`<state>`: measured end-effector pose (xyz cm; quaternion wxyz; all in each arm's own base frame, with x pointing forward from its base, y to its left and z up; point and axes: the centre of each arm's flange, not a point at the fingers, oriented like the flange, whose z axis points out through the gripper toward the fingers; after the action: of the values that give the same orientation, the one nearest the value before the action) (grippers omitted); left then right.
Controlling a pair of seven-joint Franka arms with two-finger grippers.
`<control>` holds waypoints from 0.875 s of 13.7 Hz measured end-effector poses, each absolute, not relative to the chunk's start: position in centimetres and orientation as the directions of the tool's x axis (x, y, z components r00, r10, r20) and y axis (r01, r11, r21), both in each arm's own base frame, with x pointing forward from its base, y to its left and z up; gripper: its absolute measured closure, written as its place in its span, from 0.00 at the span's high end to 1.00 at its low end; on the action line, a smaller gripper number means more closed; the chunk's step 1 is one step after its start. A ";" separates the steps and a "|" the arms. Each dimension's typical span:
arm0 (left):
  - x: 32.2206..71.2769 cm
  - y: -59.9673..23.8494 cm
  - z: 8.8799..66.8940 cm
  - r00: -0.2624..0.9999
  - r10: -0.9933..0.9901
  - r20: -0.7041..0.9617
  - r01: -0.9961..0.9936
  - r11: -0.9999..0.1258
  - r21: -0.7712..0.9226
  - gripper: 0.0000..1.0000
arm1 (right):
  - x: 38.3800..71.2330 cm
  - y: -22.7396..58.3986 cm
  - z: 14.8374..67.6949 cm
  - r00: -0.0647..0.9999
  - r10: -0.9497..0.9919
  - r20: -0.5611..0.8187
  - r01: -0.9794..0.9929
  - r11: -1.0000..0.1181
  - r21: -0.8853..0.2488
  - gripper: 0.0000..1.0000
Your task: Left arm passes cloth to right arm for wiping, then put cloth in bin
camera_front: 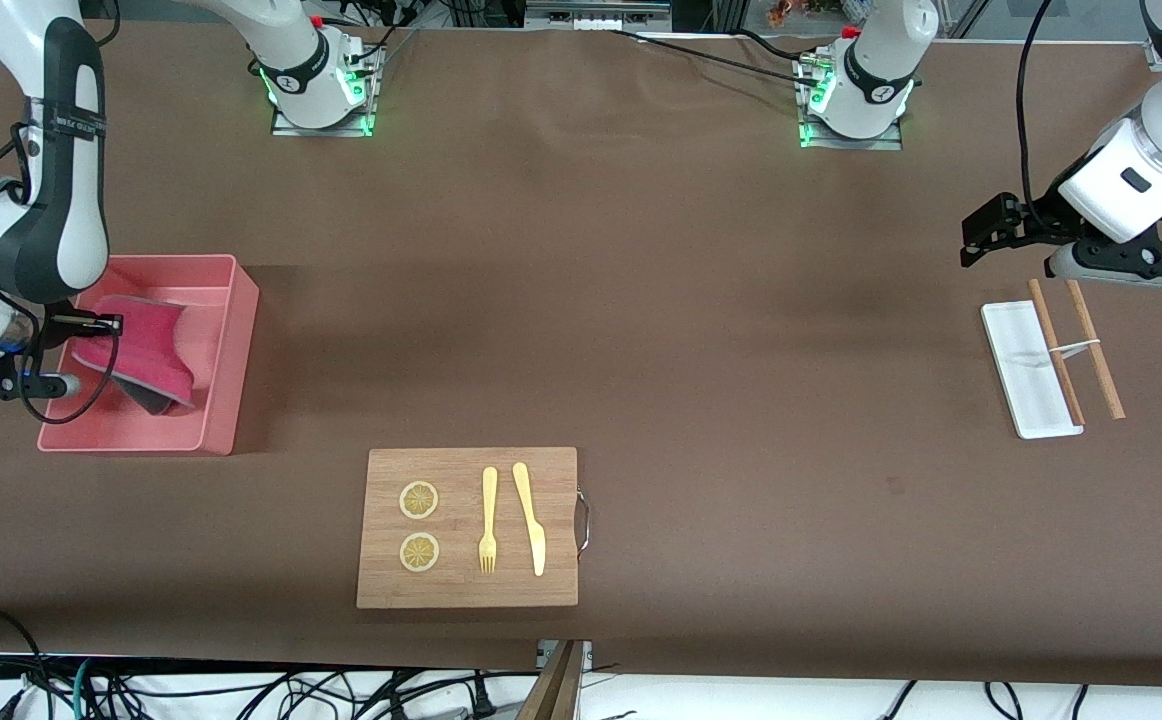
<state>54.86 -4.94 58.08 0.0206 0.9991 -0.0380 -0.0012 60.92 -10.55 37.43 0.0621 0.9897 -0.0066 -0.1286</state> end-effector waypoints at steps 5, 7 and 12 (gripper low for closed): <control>54.9 -4.9 58.1 0.997 -0.076 -0.001 -0.076 -0.996 0.041 1.00 | 62.6 -8.3 40.0 0.983 0.000 -0.182 0.016 -0.996 0.087 0.77; 54.9 -4.9 58.1 0.997 -0.076 -0.001 -0.076 -0.996 0.041 1.00 | 63.3 -7.6 41.9 0.989 0.025 -0.146 0.037 -0.996 0.081 0.99; 54.9 -4.9 58.1 0.997 -0.076 -0.002 -0.076 -0.996 0.041 1.00 | 63.6 -3.8 48.1 0.984 0.089 -0.157 0.085 -0.996 -0.031 1.00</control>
<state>54.85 -4.94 58.07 0.0206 0.9991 -0.0380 -0.0019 63.57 -3.84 48.08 -0.0121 0.9958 0.0435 -0.0795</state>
